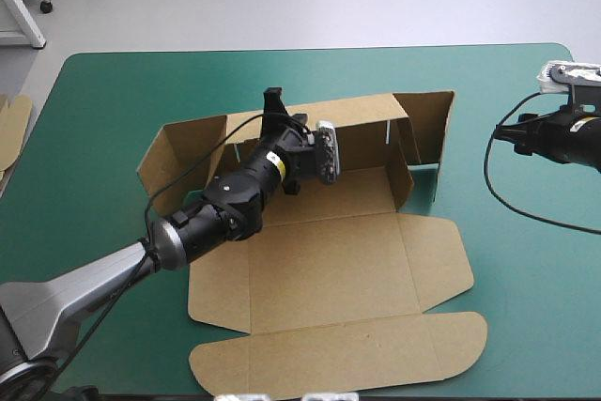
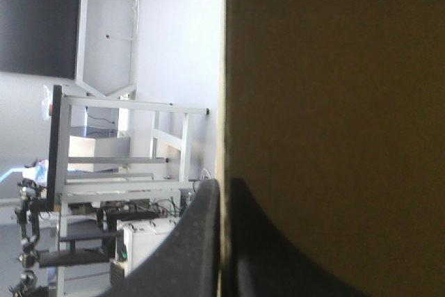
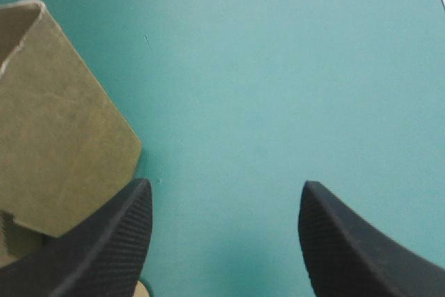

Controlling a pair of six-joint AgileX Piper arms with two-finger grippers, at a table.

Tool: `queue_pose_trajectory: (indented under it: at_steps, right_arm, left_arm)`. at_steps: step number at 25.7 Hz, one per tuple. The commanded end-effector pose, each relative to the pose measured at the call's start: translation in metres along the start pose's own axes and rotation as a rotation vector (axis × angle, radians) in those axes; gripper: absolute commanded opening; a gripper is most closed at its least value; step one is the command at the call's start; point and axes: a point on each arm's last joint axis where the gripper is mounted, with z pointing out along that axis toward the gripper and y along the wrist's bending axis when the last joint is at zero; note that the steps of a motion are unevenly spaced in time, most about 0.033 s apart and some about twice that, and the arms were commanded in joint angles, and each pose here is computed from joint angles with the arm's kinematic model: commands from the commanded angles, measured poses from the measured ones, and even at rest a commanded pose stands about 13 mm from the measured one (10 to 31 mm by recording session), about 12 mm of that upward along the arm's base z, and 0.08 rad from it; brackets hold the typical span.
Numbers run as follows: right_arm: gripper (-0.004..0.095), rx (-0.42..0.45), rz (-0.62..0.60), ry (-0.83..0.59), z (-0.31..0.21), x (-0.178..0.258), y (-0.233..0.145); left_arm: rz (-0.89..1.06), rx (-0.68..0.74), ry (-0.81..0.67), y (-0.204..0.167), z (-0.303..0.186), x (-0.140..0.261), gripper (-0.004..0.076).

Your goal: Fold the box

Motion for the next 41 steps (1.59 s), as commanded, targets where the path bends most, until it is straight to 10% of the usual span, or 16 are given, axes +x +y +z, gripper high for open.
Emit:
queue_pose_trajectory:
  at_steps: [1,17,27,41]
  right_arm:
    - [0.0555,-0.043,0.023,-0.101,-0.002,-0.025,-0.003]
    - [0.0397,-0.227,0.064,0.030,0.095,-0.100,-0.001]
    - [0.0397,-0.469,0.051,0.261,0.123,-0.083,0.017]
    - [0.0385,-0.493,0.034,0.264,0.096,-0.030,0.023]
  left_arm:
    - [0.025,-0.073,-0.081,0.008,-0.019,-0.015,-0.0014]
    - [0.031,-0.076,-0.122,-0.002,-0.021,-0.024,-0.0014]
    - [0.033,-0.074,-0.117,-0.003,-0.019,-0.024,-0.0014]
    - [0.047,-0.060,-0.082,-0.010,-0.011,-0.022,-0.0014]
